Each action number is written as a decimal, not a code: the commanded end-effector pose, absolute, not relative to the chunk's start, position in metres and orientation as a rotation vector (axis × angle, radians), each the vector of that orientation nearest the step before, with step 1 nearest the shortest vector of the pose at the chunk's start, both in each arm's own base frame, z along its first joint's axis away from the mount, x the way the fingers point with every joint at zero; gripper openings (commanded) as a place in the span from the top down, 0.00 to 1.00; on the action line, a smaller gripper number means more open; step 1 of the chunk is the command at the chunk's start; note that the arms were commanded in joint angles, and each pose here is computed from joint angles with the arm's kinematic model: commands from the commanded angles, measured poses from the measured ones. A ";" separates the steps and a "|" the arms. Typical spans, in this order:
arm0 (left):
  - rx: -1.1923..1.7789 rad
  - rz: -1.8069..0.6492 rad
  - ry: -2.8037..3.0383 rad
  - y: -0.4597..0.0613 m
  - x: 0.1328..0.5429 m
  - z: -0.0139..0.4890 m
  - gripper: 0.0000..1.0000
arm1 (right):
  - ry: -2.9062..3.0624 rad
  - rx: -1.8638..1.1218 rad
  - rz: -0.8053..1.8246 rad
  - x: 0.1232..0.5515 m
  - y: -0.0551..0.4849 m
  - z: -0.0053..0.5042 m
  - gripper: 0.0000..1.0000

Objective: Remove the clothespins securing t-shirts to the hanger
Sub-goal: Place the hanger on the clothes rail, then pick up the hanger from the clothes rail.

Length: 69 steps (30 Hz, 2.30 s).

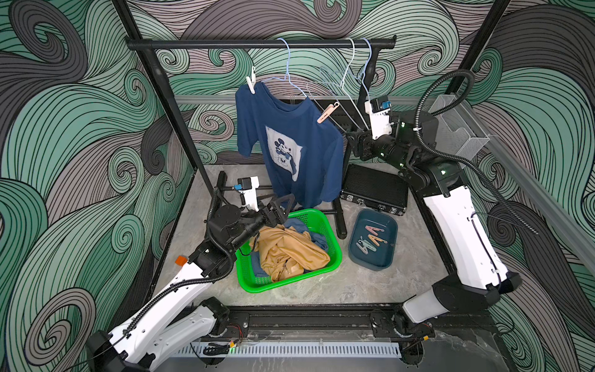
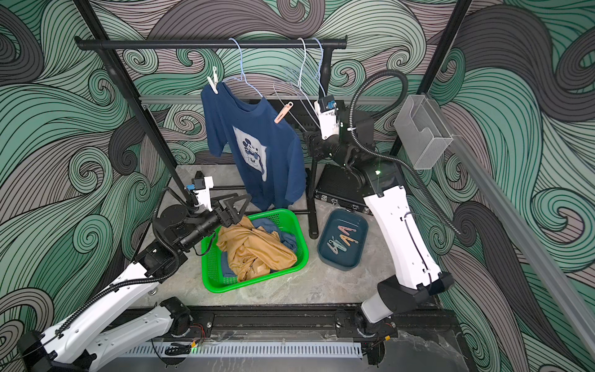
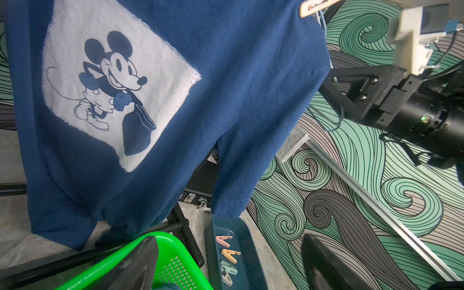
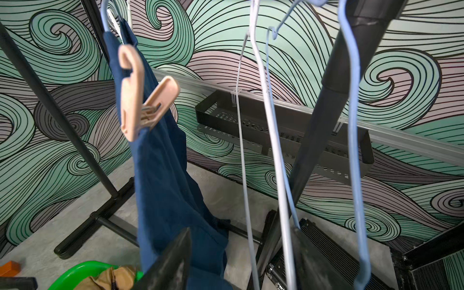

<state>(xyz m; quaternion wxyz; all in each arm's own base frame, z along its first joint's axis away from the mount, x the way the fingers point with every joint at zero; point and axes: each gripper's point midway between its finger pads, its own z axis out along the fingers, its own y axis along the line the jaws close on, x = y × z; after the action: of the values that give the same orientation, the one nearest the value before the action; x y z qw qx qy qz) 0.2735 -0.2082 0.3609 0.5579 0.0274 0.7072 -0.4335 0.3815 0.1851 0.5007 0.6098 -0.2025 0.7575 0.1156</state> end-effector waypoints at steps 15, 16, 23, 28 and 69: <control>0.088 -0.995 1.644 -0.209 0.282 0.374 0.11 | 1.619 -0.647 0.326 0.305 0.207 0.529 0.33; 0.089 -0.997 1.643 -0.209 0.282 0.375 0.11 | 1.604 -0.673 0.369 0.302 0.215 0.530 0.34; 0.086 -0.994 1.640 -0.207 0.283 0.376 0.11 | 1.533 -0.821 0.540 0.301 0.257 0.536 0.39; 0.081 -0.992 1.635 -0.204 0.284 0.377 0.11 | 1.518 -0.826 0.536 0.324 0.273 0.541 0.41; 0.044 -1.026 1.635 -0.199 0.293 0.372 0.11 | 1.547 -0.740 0.434 0.375 0.242 0.528 0.33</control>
<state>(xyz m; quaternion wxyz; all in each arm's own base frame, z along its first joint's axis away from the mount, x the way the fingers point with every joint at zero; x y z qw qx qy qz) 0.2944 -0.2011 0.3517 0.5542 0.0194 0.7162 -0.4238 0.3738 0.2417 0.5280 0.6351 -0.3172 0.6847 0.1651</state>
